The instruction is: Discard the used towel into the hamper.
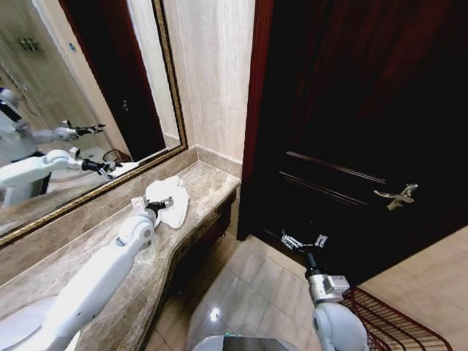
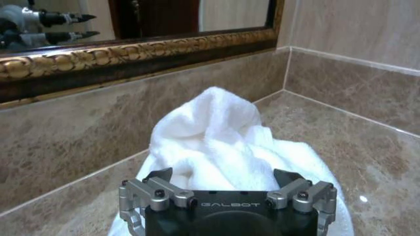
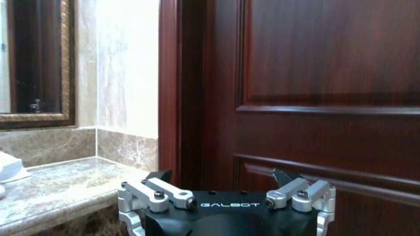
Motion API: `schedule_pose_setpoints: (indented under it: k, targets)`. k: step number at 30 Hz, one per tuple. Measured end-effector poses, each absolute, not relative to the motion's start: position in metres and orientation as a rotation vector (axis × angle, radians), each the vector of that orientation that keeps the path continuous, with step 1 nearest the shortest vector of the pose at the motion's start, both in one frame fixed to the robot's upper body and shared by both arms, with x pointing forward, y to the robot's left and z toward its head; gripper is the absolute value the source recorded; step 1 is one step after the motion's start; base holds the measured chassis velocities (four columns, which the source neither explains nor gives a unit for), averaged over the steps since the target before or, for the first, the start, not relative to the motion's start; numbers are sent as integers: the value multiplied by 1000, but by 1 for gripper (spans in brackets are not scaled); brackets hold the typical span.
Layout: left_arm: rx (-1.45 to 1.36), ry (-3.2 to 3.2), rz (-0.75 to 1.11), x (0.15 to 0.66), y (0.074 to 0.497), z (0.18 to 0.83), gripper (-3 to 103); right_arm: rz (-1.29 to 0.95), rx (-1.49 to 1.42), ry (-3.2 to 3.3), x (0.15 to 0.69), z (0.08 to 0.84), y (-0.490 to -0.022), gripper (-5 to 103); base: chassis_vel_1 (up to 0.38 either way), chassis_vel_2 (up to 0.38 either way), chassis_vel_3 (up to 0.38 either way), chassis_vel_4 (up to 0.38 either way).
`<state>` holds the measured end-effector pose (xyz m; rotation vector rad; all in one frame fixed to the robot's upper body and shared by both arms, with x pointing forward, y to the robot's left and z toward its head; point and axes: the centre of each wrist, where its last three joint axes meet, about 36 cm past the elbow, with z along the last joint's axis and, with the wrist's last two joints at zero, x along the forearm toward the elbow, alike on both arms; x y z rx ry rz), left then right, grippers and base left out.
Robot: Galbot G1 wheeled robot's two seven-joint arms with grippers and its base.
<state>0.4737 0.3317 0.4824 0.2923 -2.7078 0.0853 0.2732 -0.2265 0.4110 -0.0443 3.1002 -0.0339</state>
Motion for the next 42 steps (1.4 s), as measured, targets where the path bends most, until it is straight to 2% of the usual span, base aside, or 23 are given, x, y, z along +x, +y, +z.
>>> schedule_pose_setpoints:
  k: [13,25,27,30,32,34,36,42]
  targets:
    - [332,-2662,50,504,353,454,100,-28,-19,3085,284,417,-237,100,0,0,0,0]
    - [277,-2648,-10,529,345,453,100,-17,6,3080,291,421,-246,100,0,0,0,0]
    - [274,-2645,-12,530,344,453,103,-19,9,3079,291,421,-247,100,0,0,0,0]
    - [271,-2636,-2,532,340,450,95,-18,16,3074,292,422,-251,100,0,0,0,0]
    - [273,-2634,2,532,339,449,94,-18,16,3074,293,422,-252,100,0,0,0,0]
    - [280,-2629,13,533,334,446,86,-22,15,3074,293,422,-254,100,0,0,0,0]
    - [284,-2628,16,534,333,446,86,-24,13,3074,293,422,-256,100,0,0,0,0]
    - [301,-2624,15,533,327,444,67,-20,8,3073,295,421,-260,100,0,0,0,0]
